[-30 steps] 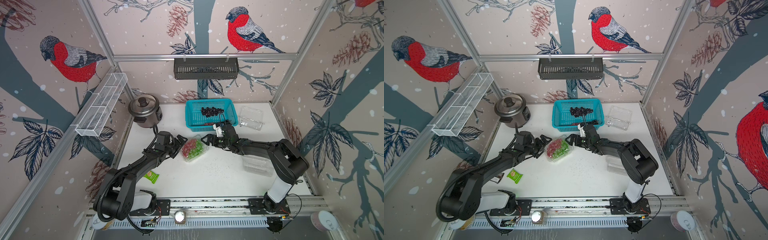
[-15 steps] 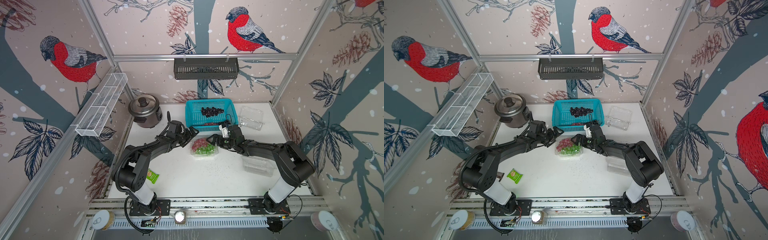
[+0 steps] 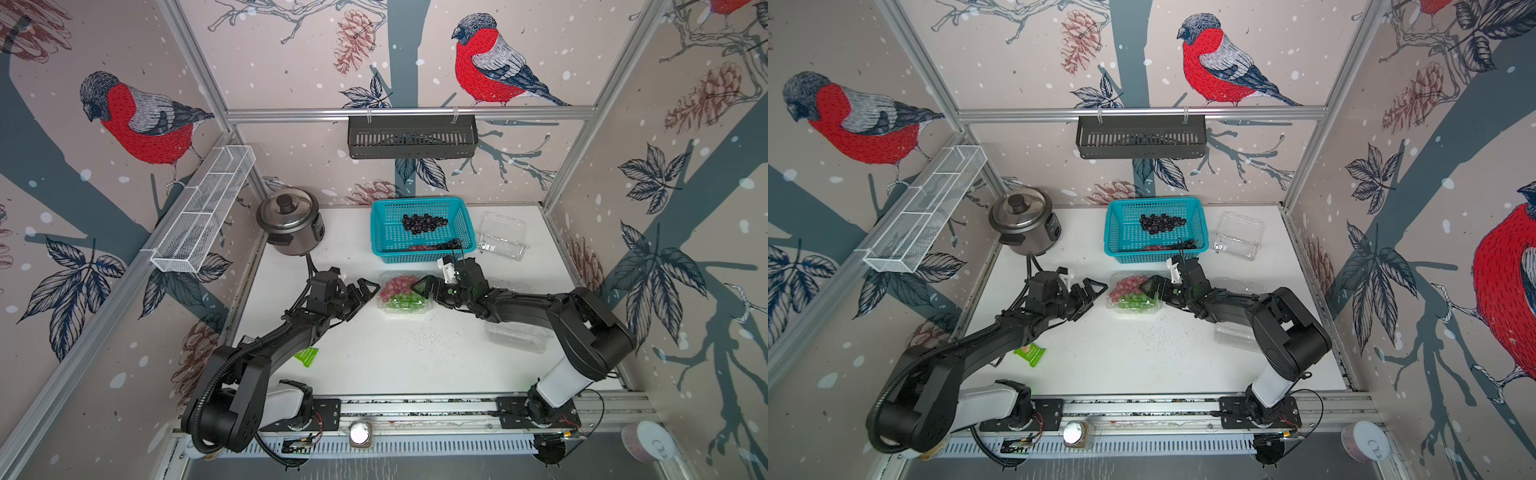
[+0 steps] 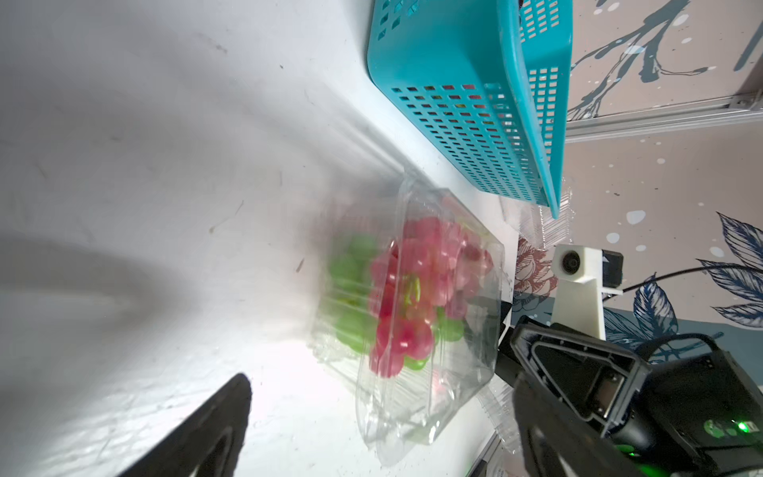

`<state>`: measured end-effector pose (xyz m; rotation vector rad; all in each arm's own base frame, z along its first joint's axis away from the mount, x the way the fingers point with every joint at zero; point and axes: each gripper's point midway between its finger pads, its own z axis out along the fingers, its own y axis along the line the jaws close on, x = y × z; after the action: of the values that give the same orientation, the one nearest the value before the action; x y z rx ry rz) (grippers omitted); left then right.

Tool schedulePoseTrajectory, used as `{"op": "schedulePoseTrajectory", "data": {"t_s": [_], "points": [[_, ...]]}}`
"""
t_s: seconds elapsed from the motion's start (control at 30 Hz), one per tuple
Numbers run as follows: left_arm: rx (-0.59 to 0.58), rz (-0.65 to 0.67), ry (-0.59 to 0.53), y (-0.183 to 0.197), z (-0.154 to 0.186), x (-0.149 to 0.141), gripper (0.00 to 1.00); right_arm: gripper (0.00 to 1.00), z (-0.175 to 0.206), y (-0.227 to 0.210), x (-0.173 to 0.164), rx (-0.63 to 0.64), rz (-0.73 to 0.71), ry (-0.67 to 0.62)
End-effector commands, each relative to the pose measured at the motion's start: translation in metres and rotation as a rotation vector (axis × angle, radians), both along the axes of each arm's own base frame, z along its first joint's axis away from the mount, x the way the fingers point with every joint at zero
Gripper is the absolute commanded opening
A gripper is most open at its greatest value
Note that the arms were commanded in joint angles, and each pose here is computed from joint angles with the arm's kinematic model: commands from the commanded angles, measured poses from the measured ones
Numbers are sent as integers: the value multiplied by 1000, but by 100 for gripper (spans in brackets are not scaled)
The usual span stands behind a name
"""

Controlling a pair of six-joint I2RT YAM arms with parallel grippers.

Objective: Pack grapes into containers
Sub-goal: Adjust the packing box at the center of the board, then close the packing box at the center of the board.

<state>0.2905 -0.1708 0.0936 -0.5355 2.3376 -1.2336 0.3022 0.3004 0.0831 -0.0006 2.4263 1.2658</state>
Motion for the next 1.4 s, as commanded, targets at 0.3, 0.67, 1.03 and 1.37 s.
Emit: {"op": "schedulePoseTrajectory", "data": {"t_s": [0.3, 0.67, 1.03, 1.37], "points": [[-236, 7, -67, 4, 13, -11, 67, 100, 2, 1, 9, 43, -33, 8], [-247, -19, -35, 1, 2, -18, 43, 100, 2, 4, 16, 43, -21, 0], [-251, -50, -15, -8, -6, -20, 34, 100, 1, 8, 15, 48, -13, 4], [-237, -55, -5, -13, -12, -16, 29, 100, -2, 14, 11, 47, 2, 9]]}}
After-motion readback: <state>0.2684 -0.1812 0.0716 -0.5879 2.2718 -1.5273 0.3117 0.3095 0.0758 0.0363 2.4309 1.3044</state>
